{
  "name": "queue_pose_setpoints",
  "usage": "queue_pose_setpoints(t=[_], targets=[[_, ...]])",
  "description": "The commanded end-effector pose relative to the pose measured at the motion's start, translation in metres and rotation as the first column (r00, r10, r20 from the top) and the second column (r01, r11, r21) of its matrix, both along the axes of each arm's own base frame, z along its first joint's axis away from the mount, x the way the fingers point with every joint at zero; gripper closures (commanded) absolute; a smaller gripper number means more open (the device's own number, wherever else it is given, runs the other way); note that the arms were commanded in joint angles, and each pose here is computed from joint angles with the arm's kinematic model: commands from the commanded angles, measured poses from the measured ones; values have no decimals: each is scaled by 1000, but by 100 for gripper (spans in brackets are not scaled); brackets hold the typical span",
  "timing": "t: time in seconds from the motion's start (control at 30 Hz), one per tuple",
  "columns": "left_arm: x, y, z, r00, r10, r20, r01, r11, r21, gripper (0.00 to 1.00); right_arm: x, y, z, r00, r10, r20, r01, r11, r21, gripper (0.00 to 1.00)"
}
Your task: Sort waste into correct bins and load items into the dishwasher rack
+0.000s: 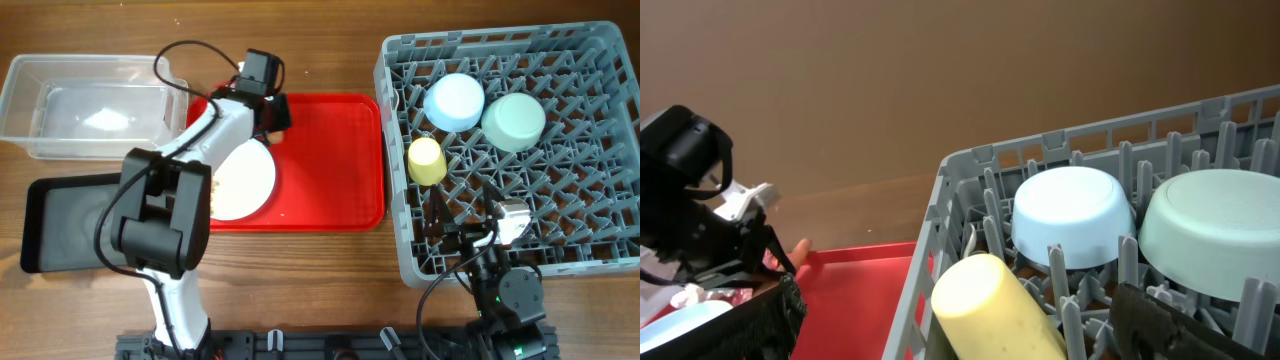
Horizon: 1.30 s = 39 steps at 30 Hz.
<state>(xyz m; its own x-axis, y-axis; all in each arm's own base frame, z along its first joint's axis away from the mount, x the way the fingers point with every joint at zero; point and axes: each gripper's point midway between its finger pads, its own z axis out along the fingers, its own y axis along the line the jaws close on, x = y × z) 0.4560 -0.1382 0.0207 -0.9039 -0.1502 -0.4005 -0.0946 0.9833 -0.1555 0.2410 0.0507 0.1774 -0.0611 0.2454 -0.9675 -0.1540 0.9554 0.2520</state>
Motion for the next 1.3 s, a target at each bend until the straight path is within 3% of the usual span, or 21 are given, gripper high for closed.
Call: queue_pose_setpoints(t=[0.0,0.1,0.17,0.3,0.47,0.5,0.57,0.63,0.67,0.77,0.83,0.87,1.03,1.07,1.13,1.17,1.2,1.27], targets=[[-1,-4,0,1000,-20,6,20,999,30,84,1,0,-4,1000,1,-7,-1,1000,6,0],[4,-6,21,999,-17,43,16,1000,17,83,1,0,-4,1000,1,-7,-1,1000,6,0],[1,-5,26,999,-16,38,15,1000,16,96,1,0,-4,1000,1,-7,-1,1000,6,0],[-9,-1,53,999,35,35,-35,999,-20,96,1,0,-4,1000,1,-7,-1,1000,6,0],[-24,16,150,980,73,186,-60,995,-74,96,1,0,-4,1000,1,-7,-1,1000,6,0],[-31,25,161,976,104,190,-91,993,-75,96,1,0,-4,1000,1,-7,-1,1000,6,0],[-62,73,178,937,316,146,-312,949,-53,96,1,0,-4,1000,1,-7,-1,1000,5,0],[-111,127,172,812,583,25,-583,812,18,96,1,0,-4,1000,1,-7,-1,1000,6,0],[-144,153,164,694,718,-51,-713,696,89,96,1,0,-4,1000,1,-7,-1,1000,6,0],[-206,203,149,409,905,-114,-867,425,259,96,1,0,-4,1000,1,-7,-1,1000,6,0],[-225,223,131,265,955,-134,-911,294,291,96,1,0,-4,1000,1,-7,-1,1000,6,0],[-231,229,116,204,966,-157,-927,242,286,96,1,0,-4,1000,1,-7,-1,1000,6,0],[-236,242,60,96,971,-221,-965,145,218,96,1,0,-4,1000,1,-7,-1,1000,6,0],[-238,245,56,70,969,-239,-971,121,207,92,1,0,-4,1000,1,-7,-1,1000,6,0],[-237,246,57,57,959,-276,-978,109,178,17,1,0,-4,1000,1,-7,-1,1000,6,0],[-234,246,60,69,952,-299,-980,120,156,5,1,0,-4,1000,1,-7,-1,1000,6,0],[-228,244,64,97,940,-328,-982,144,121,0,1,0,-4,1000,1,-7,-1,1000,6,0],[-207,238,84,191,911,-365,-978,209,12,0,1,0,-4,1000,1,-7,-1,1000,6,0]])
